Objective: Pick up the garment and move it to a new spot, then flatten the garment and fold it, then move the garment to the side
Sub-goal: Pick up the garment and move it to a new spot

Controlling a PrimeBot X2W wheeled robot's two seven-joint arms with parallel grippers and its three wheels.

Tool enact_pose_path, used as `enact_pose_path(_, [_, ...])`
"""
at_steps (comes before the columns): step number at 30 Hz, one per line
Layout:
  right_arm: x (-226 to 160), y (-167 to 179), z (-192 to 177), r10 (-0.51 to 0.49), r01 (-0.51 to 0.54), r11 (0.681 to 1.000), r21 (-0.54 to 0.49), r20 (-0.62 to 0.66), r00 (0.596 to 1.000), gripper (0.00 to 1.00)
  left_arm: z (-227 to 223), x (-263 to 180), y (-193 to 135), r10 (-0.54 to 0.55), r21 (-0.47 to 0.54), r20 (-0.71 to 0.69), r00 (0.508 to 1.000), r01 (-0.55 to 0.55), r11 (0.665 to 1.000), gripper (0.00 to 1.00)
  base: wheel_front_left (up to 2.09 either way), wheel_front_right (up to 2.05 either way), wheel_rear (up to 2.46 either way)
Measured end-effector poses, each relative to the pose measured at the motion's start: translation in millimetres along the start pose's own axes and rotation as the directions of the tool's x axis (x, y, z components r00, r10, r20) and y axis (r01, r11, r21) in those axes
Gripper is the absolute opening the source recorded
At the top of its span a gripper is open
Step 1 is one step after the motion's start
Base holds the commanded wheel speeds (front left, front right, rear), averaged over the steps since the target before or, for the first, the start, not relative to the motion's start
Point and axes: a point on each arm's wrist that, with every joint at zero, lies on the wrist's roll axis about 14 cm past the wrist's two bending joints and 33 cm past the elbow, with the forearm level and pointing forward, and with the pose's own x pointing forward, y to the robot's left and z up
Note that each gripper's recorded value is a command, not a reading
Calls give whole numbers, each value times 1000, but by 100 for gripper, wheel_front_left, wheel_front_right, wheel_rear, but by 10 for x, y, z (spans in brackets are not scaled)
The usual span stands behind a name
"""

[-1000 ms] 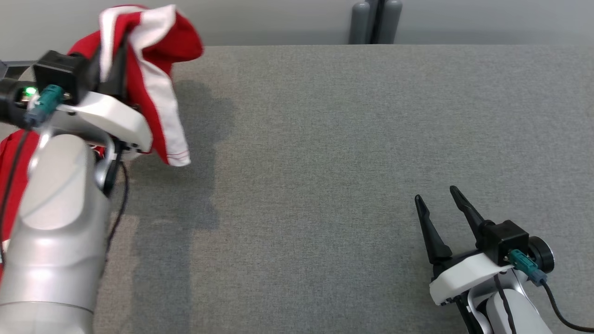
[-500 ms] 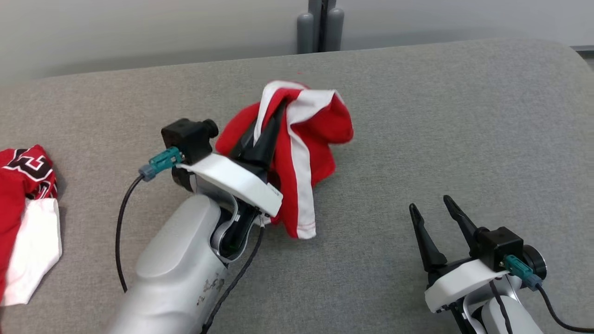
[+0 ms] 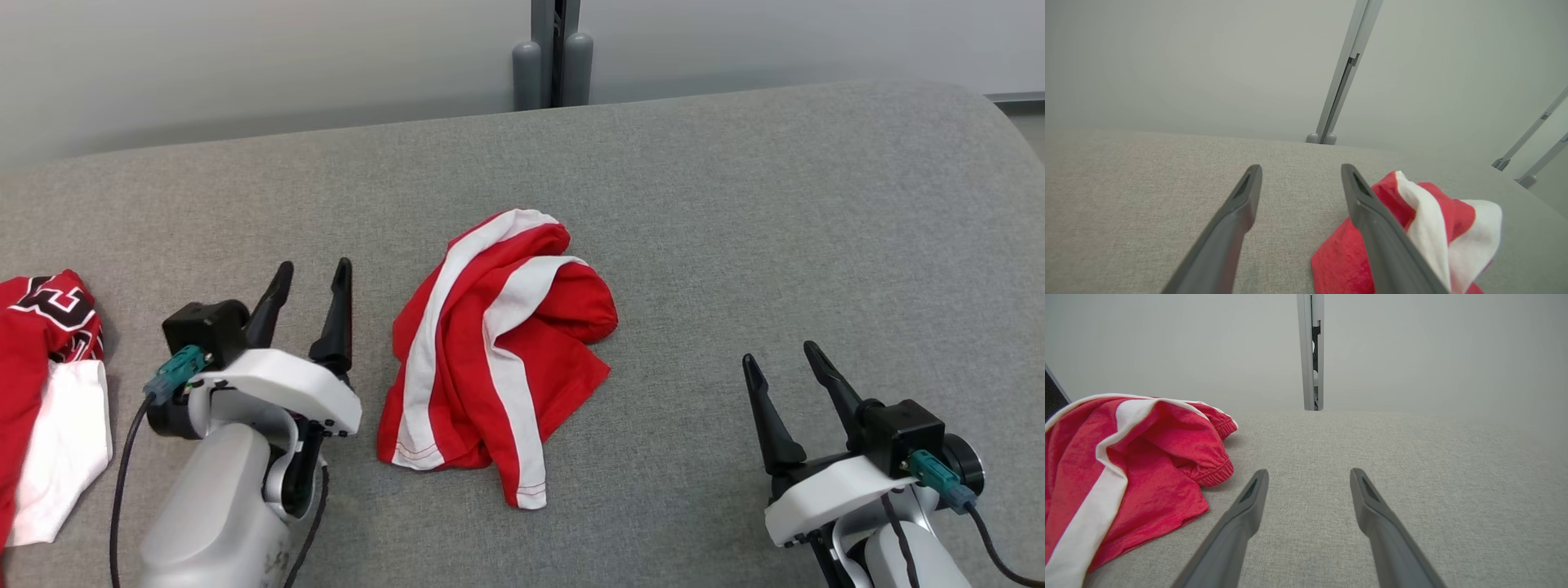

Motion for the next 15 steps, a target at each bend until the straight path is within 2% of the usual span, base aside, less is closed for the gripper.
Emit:
enact_pose_path(8, [-3, 77, 149, 22, -21, 1000, -12, 44, 999, 100, 111, -383, 514, 154, 33, 68, 986, -157, 987, 100, 0, 0, 0])
enact_pose_path(15, [-86, 129, 225, 32, -31, 999, -16, 66, 997, 100, 57, -780, 687, 204, 81, 81, 976, -211, 974, 100, 0, 0, 0])
